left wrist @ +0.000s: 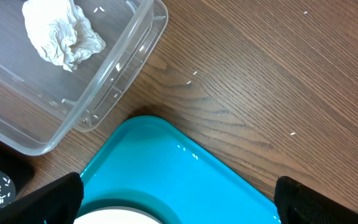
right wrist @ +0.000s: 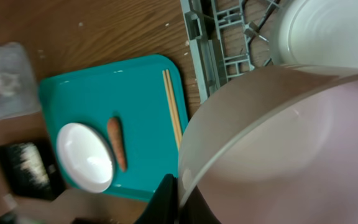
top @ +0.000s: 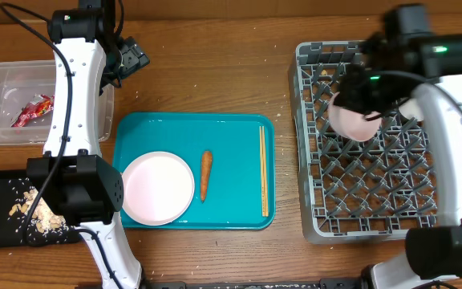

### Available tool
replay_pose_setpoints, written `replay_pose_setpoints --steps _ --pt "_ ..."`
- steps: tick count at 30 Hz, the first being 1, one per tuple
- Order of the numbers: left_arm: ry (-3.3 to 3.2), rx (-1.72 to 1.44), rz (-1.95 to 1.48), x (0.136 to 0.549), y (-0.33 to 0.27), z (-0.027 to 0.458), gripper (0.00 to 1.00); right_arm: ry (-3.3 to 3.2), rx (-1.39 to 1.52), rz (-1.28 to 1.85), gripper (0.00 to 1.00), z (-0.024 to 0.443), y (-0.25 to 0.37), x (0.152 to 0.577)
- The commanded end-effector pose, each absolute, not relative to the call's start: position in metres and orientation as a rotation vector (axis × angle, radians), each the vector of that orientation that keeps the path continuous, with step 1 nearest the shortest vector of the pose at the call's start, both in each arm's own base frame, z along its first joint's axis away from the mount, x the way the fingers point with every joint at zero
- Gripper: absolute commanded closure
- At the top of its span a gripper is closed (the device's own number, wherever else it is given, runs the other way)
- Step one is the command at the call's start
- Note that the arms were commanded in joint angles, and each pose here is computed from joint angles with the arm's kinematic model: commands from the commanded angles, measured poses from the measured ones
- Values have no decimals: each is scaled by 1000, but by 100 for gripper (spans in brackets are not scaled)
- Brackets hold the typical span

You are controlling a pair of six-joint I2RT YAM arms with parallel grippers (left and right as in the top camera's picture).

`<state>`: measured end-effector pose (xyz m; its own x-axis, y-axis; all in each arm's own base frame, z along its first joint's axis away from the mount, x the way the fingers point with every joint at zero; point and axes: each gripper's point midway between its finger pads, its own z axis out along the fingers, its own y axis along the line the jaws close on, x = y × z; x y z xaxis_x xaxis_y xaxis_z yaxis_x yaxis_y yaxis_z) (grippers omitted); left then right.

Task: Sort waste into correct bins and load items into the dishwasher
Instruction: 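Carry the small plate to the rack and release it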

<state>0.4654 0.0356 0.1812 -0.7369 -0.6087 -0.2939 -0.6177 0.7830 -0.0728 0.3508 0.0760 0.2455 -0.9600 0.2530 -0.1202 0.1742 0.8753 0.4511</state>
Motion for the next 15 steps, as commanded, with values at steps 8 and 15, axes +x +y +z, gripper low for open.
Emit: replay_pose_setpoints --steps 8,15 --pt "2639 -940 22 462 32 197 0 2523 138 1399 96 244 34 327" --pt "2639 -940 22 462 32 197 0 2426 152 1504 96 217 23 312"
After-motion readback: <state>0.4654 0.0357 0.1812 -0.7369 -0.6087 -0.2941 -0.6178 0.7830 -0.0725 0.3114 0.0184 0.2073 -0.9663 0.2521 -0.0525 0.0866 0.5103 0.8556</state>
